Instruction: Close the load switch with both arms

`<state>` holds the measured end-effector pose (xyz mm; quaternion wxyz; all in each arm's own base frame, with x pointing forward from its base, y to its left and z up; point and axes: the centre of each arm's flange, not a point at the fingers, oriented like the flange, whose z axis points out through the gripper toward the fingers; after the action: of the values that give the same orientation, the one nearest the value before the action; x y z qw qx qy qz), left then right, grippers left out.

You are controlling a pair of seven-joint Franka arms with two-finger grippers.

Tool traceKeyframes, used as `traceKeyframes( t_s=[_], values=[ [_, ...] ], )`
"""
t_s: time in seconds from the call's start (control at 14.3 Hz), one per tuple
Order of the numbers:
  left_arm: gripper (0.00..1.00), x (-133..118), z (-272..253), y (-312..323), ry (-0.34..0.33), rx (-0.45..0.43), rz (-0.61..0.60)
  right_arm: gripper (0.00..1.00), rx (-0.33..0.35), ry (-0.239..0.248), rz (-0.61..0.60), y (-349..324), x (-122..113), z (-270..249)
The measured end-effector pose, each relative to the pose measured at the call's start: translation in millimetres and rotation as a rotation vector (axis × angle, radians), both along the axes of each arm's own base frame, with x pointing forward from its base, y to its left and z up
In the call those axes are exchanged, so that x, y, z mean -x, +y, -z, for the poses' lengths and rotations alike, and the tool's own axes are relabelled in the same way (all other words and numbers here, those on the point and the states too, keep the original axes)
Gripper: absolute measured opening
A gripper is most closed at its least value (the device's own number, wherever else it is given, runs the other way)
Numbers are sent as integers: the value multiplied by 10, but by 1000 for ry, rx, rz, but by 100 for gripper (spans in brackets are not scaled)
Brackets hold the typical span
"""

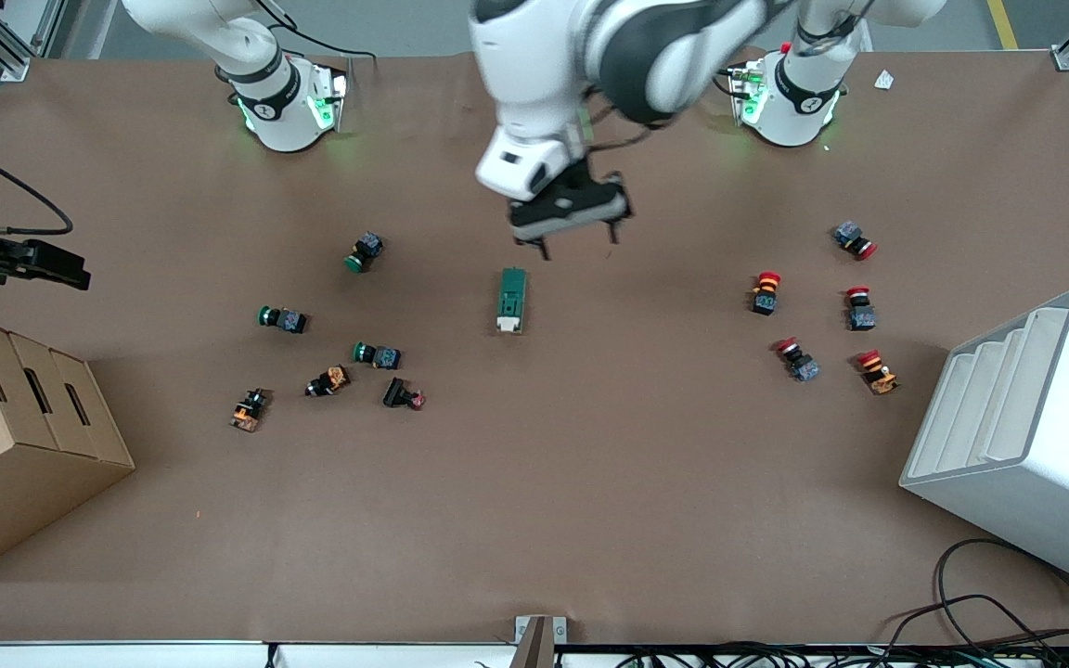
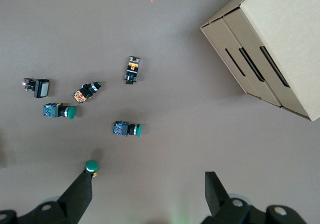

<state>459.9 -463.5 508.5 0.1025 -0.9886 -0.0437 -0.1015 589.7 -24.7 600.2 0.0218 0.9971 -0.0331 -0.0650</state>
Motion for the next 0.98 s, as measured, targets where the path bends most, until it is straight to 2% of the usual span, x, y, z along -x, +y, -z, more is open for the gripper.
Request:
traceKeyframes(
  t_s=[0.21, 0.35, 0.56, 0.98],
  values=[
    [100, -331, -341, 825, 73, -112, 10, 100, -17, 0, 8, -54, 0, -3],
    [100, -498, -456, 1221, 94, -139, -20, 100, -40, 18, 1, -67, 9, 51],
    [100, -774, -605, 1681, 92, -126, -58, 100, -61, 23, 15, -220, 63, 64],
    [100, -1198, -856, 2596, 129, -35, -106, 100, -56, -28, -35, -26, 227, -259]
  ],
)
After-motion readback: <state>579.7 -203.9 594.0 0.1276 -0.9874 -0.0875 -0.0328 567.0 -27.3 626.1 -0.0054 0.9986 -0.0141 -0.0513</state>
